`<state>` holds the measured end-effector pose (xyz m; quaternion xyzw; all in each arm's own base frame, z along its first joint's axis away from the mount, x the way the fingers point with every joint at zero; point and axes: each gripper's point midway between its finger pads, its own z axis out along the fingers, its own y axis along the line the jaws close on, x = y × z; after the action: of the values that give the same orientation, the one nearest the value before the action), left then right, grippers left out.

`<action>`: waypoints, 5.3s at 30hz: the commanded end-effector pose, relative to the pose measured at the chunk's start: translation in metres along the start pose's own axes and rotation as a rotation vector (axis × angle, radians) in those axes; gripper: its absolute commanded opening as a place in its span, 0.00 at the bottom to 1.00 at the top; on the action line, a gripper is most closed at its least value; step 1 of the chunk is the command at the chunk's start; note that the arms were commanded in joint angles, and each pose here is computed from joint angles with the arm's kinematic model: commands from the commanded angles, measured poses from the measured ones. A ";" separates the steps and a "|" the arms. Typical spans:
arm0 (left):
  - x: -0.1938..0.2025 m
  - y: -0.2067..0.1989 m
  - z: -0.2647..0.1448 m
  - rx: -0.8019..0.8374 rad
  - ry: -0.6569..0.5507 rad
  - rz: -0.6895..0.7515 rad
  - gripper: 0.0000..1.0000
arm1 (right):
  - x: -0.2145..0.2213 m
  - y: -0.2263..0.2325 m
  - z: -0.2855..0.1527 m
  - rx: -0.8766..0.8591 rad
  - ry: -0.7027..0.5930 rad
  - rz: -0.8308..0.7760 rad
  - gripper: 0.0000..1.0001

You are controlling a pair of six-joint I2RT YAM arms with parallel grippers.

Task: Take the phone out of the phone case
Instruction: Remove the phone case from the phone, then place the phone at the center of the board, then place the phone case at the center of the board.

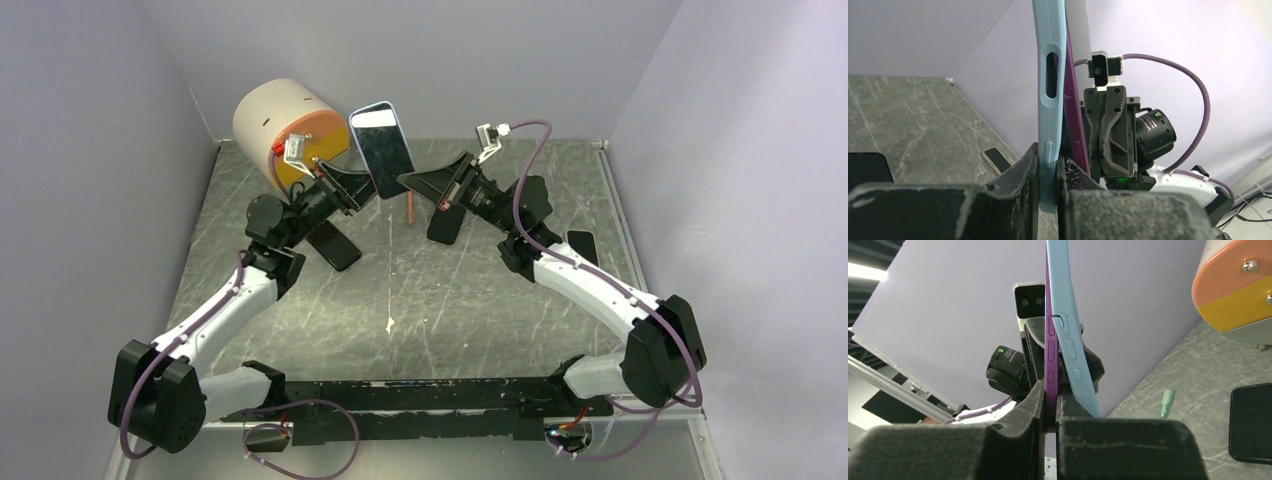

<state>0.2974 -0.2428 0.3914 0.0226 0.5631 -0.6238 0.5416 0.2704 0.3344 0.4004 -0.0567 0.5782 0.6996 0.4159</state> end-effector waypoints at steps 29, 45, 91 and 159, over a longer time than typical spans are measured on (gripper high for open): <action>-0.089 0.053 -0.052 -0.462 -0.233 0.490 0.03 | 0.032 0.010 -0.031 0.003 0.181 -0.087 0.00; 0.012 0.087 -0.111 -0.549 0.082 0.185 0.03 | -0.039 -0.141 -0.146 0.531 -0.006 -0.126 0.00; 0.063 0.106 -0.126 -0.547 0.227 0.013 0.03 | -0.086 -0.436 -0.285 1.022 0.007 0.208 0.54; 0.087 0.086 -0.086 -0.361 0.327 -0.034 0.02 | 0.094 -0.142 -0.010 0.628 0.378 -0.168 0.12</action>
<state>0.2686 -0.2101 0.2104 -0.0196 0.7820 -0.4855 0.3903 0.2999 0.3640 0.2177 -0.0697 0.8407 0.4145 0.3414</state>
